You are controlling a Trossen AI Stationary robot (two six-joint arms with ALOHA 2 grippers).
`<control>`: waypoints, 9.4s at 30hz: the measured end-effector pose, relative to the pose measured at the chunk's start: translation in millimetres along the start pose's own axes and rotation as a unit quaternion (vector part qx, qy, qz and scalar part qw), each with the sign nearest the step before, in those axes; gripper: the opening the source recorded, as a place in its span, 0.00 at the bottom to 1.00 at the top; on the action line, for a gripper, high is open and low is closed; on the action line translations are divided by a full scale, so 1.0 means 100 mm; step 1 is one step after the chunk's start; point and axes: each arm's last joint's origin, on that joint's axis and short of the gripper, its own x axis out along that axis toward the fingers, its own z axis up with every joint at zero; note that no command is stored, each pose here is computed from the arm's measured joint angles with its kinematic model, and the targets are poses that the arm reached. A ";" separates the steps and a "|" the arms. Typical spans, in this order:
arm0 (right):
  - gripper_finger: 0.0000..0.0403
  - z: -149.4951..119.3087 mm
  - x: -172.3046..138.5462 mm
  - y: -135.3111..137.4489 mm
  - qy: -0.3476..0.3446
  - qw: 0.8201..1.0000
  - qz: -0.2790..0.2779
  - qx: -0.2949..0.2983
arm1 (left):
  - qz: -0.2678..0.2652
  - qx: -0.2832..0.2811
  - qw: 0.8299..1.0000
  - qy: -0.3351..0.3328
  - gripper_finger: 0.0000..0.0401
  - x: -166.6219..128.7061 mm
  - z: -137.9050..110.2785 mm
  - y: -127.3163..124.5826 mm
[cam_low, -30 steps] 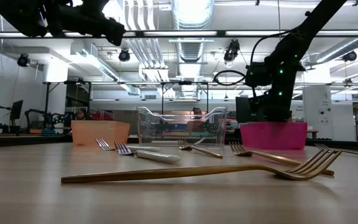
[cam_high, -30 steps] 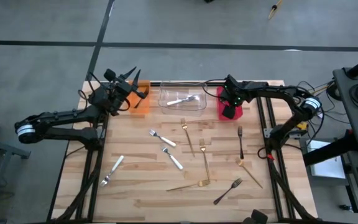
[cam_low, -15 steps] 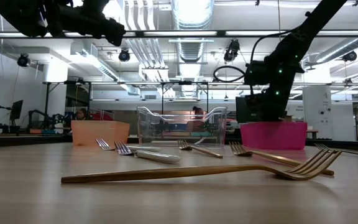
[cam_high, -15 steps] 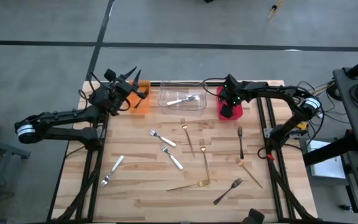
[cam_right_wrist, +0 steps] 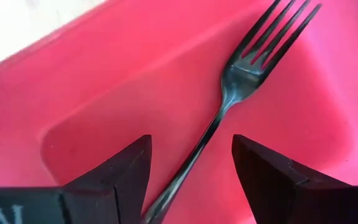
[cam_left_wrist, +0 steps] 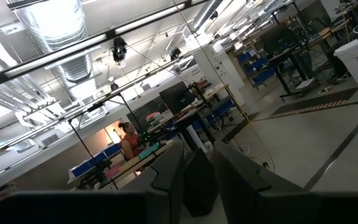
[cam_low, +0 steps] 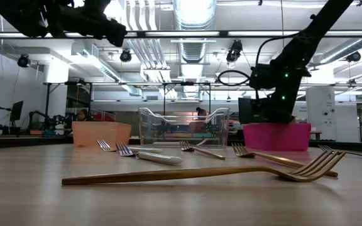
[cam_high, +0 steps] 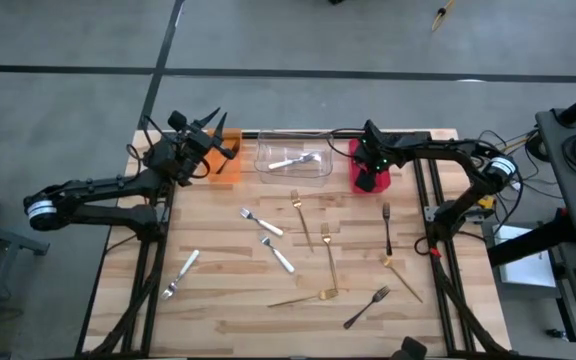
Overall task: Sort silverware by color (type)
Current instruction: Put the black fork into the orange bin
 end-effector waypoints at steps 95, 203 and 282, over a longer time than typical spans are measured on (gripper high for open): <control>0.61 0.13 0.11 0.01 0.027 0.999 0.026 -0.009 | -0.002 -0.066 0.998 0.001 0.18 0.00 0.00 0.00; 0.03 0.56 -1.38 1.57 -0.583 0.811 -0.047 0.005 | -0.341 -0.300 0.887 -0.088 0.53 0.71 0.49 -1.22; 0.50 0.53 -1.30 1.54 -0.543 0.837 -0.072 -0.002 | -0.297 -0.116 0.893 0.318 0.00 0.96 0.06 -0.06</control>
